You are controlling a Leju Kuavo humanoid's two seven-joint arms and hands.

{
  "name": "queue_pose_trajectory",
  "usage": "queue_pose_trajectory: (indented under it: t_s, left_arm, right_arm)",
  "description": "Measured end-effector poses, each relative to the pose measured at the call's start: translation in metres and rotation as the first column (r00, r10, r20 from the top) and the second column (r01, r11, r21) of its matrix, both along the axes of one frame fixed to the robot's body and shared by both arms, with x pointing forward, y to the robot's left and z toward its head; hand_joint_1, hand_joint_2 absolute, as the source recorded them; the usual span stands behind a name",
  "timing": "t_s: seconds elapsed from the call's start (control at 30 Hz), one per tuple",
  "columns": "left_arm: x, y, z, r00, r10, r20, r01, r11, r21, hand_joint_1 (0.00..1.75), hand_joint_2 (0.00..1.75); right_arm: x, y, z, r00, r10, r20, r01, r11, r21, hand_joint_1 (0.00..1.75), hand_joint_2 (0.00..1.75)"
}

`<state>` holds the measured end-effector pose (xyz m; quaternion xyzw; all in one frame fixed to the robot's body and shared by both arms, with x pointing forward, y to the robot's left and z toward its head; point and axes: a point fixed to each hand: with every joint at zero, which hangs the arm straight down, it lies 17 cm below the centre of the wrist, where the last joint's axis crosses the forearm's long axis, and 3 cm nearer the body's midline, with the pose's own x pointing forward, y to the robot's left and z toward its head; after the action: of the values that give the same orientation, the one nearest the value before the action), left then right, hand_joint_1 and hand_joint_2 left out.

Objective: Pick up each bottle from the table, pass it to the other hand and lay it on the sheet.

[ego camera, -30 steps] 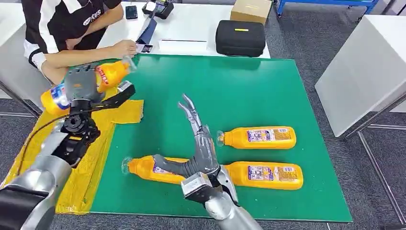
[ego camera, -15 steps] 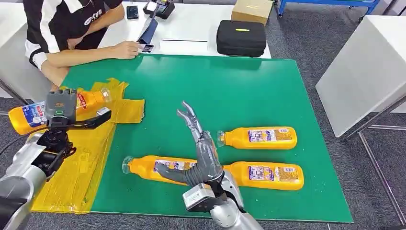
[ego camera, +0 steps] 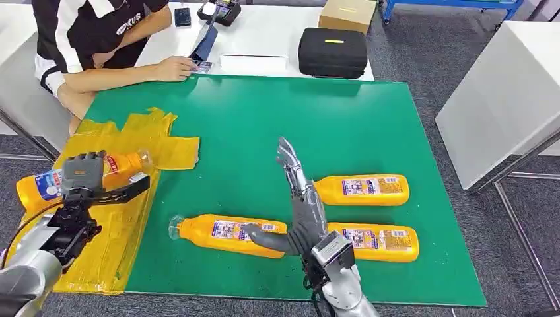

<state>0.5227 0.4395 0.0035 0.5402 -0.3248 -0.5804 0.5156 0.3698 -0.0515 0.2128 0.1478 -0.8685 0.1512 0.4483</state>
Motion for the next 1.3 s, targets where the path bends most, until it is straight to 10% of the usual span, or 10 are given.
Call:
queue_pose_trajectory:
  t_s: [0.5, 0.67, 0.7, 0.87, 1.03, 1.3]
  left_arm:
    - [0.001, -0.039, -0.009, 0.996, 0.073, 0.054, -0.048, 0.928, -0.369, 0.0, 1.75]
    - [0.012, -0.047, 0.007, 0.964, 0.243, 0.11, -0.098, 0.706, -0.702, 0.0, 1.75]
    - [0.015, -0.049, 0.01, 0.956, 0.274, 0.108, -0.094, 0.63, -0.77, 0.0, 1.75]
    - [0.03, -0.074, 0.031, 0.948, 0.303, 0.097, 0.0, 0.308, -0.952, 0.0, 1.75]
    - [0.034, -0.088, 0.041, 0.945, 0.308, 0.107, 0.049, 0.191, -0.98, 0.0, 1.75]
    - [0.038, -0.163, 0.069, 0.965, 0.182, 0.188, 0.199, -0.047, -0.979, 0.0, 1.75]
  right_arm:
    - [0.011, -0.007, -0.013, 0.996, -0.094, 0.012, 0.094, 0.987, -0.126, 0.0, 1.75]
    - [0.015, 0.002, -0.022, 0.994, -0.107, 0.022, 0.109, 0.968, -0.225, 0.0, 1.75]
    - [0.016, 0.006, -0.026, 0.994, -0.106, 0.026, 0.109, 0.96, -0.259, 0.0, 0.0]
    - [0.021, 0.025, -0.046, 0.994, -0.099, 0.051, 0.112, 0.914, -0.391, 0.0, 0.0]
    - [0.022, 0.034, -0.059, 0.994, -0.095, 0.055, 0.109, 0.888, -0.447, 0.0, 0.0]
    - [0.043, 0.042, -0.114, 0.975, -0.185, 0.118, 0.213, 0.662, -0.718, 0.0, 0.0]
